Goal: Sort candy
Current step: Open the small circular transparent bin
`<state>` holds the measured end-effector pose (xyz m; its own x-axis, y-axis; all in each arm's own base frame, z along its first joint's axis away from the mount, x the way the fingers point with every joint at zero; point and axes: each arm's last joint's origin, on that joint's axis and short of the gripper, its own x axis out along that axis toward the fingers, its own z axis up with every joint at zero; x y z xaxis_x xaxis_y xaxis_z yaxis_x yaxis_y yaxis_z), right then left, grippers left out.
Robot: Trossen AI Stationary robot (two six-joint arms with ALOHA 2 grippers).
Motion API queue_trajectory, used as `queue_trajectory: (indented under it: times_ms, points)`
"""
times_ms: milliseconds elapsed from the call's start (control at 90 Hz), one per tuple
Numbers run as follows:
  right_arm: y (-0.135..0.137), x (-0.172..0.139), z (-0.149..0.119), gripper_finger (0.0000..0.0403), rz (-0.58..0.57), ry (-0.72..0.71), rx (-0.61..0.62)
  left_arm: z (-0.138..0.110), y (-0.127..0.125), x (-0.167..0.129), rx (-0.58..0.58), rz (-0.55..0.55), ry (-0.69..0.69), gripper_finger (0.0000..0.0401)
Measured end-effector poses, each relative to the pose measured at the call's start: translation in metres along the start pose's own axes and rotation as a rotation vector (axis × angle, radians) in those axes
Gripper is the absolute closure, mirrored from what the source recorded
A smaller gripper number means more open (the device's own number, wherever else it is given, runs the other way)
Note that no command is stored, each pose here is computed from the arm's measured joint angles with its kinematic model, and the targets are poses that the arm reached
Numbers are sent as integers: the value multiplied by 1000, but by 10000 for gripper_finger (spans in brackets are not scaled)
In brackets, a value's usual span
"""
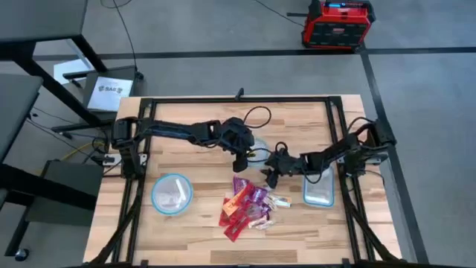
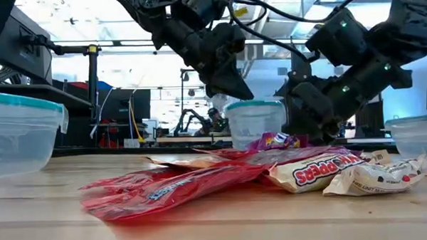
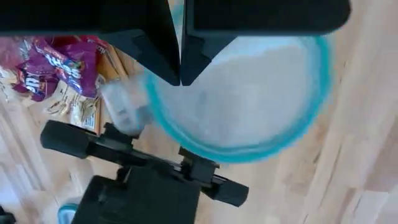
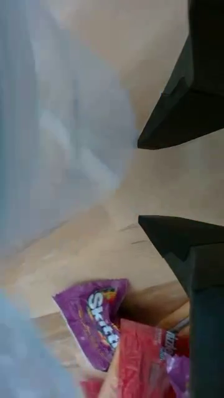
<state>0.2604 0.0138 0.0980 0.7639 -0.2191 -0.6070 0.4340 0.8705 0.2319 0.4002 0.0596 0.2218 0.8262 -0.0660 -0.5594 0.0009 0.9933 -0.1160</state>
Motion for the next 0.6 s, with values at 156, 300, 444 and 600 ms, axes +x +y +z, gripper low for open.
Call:
queue_trajectory:
  times_ms: [156, 300, 444, 600]
  points:
    - [0, -1, 0, 233, -4, 8, -3, 0, 0, 0, 4, -1, 1, 401]
    - [0, -5, 1, 233, 9, 28, -6, 0, 0, 0, 3, 0, 3, 401]
    - [1, -13, 7, 233, 21, 19, -10, 0, 0, 0, 4, 0, 2, 401]
    - [1, -21, 13, 233, 25, 11, -46, 1, -1, -2, 3, 0, 4, 401]
